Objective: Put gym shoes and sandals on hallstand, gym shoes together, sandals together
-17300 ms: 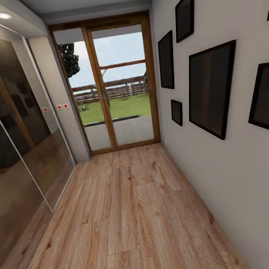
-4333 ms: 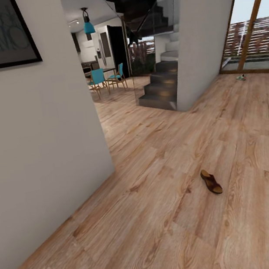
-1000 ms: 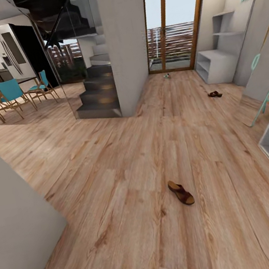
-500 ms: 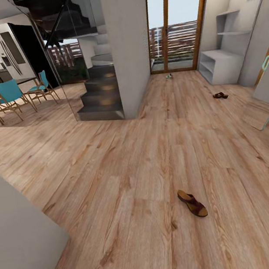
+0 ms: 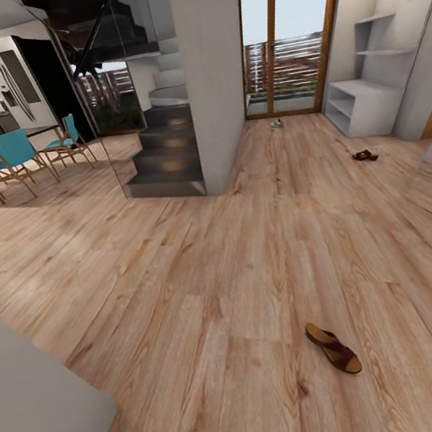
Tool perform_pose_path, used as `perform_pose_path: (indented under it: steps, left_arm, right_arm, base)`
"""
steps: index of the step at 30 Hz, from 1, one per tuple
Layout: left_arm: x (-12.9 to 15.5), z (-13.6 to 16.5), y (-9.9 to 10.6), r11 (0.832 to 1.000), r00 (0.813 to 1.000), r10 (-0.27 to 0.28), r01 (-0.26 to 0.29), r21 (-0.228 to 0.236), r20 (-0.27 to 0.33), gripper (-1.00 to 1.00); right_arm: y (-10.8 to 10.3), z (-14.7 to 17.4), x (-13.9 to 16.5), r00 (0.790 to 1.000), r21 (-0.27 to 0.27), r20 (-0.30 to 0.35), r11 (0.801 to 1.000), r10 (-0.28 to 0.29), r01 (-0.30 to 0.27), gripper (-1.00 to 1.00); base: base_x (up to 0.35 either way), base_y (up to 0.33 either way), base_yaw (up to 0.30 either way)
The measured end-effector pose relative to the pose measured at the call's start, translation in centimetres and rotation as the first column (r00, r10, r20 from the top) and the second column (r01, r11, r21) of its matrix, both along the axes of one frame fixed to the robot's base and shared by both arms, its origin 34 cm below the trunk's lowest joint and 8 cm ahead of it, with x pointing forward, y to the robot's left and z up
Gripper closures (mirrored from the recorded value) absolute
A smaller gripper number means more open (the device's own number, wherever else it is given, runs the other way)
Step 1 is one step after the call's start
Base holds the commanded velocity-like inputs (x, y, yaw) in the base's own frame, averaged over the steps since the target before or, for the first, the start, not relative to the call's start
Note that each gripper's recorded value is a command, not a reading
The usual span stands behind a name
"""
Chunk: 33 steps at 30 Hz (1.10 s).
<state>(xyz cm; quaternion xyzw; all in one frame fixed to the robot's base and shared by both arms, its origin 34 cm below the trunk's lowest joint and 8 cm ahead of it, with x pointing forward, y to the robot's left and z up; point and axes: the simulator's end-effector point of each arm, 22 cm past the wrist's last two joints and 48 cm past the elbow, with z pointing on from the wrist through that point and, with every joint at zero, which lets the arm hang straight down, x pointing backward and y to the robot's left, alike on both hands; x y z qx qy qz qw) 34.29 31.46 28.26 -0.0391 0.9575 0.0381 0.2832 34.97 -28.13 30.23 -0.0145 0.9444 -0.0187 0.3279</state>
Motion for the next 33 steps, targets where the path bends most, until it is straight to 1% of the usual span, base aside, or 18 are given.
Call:
perform_pose_path:
  steps: [33]
  left_arm:
    - [-0.07,-0.04,-0.15,1.000,1.000,-0.006,0.006,-0.001,-0.002,-1.00]
  right_arm:
    - [0.00,-0.03,-0.06,1.000,0.000,-0.001,1.000,0.000,0.000,-1.00]
  base:
    - [0.337,0.006,0.000]
